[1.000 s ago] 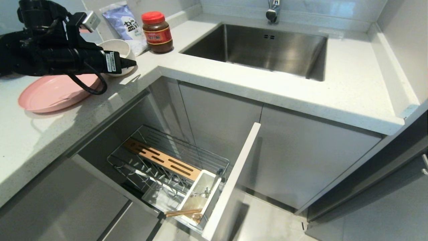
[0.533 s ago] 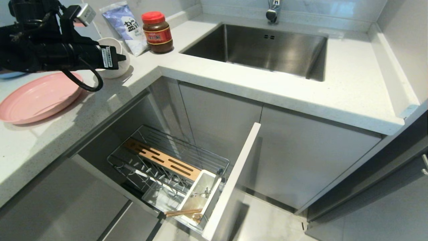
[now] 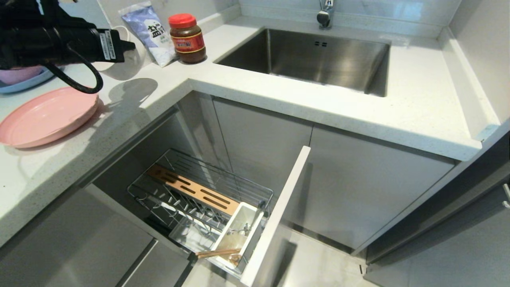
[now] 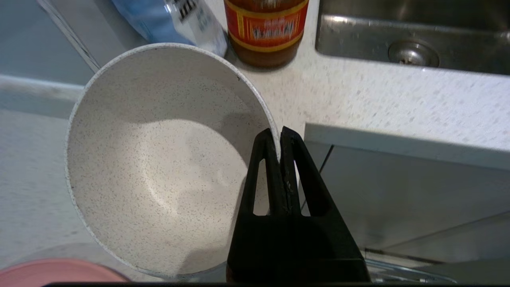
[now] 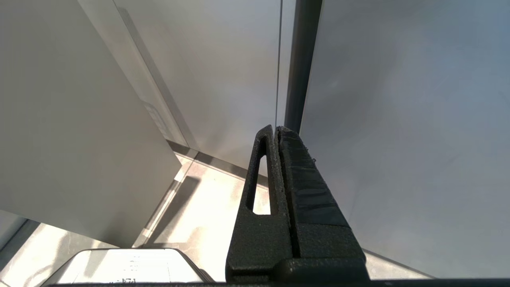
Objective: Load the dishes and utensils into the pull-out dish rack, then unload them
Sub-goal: Pick up the bowl and place it in the cupboard
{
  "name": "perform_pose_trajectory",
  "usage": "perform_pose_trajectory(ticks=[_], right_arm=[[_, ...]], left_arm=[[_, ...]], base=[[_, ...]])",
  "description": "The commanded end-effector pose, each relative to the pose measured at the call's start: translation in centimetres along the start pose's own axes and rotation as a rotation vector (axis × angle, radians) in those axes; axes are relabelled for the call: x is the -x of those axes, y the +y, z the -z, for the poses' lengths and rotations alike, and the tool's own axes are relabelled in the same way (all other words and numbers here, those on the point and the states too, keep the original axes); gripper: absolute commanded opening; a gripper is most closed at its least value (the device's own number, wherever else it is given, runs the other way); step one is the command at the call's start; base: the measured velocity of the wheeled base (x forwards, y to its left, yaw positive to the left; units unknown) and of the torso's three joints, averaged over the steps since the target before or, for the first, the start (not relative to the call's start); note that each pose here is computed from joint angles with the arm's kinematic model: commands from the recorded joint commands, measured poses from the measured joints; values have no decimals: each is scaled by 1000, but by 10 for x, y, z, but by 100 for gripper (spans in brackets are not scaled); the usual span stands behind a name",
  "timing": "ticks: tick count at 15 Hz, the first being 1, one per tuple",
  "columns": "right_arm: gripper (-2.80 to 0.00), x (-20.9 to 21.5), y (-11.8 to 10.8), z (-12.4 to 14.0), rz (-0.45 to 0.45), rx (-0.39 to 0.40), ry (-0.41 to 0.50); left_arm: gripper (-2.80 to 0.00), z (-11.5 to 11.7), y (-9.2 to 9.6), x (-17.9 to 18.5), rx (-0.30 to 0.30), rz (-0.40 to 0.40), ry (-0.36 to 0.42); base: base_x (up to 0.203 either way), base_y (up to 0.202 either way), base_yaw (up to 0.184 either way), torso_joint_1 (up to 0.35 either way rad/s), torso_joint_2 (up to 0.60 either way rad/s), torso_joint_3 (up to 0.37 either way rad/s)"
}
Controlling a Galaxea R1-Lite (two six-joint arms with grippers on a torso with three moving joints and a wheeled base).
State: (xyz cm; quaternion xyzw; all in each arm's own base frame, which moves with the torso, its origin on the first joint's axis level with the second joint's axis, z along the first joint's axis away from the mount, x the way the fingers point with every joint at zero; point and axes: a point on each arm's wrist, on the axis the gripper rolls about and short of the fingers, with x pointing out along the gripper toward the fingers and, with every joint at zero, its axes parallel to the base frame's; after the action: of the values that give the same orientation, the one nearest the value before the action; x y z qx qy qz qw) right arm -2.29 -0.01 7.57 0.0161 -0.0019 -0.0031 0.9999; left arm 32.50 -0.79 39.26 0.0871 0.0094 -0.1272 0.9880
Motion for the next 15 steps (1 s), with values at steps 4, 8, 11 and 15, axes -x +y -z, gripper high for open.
perform_pose_trajectory(ticks=[4,8,11,15], right_arm=[[-280,0,0,0,0,0,-2],[-280,0,0,0,0,0,-1],[-280,0,0,0,0,0,-1],[-280,0,0,0,0,0,-1]], left_arm=[[-280,-60,-30,89,49,-12,-201],[-280,-80,-76,157,421,142,-290],[-280,-53,-107,190,732,281,-167],[-280,-17,-119,202,1251,361,-41]], base=[[0,0,0,0,0,0],[0,0,0,0,0,0],[0,0,0,0,0,0],[0,0,0,0,0,0]])
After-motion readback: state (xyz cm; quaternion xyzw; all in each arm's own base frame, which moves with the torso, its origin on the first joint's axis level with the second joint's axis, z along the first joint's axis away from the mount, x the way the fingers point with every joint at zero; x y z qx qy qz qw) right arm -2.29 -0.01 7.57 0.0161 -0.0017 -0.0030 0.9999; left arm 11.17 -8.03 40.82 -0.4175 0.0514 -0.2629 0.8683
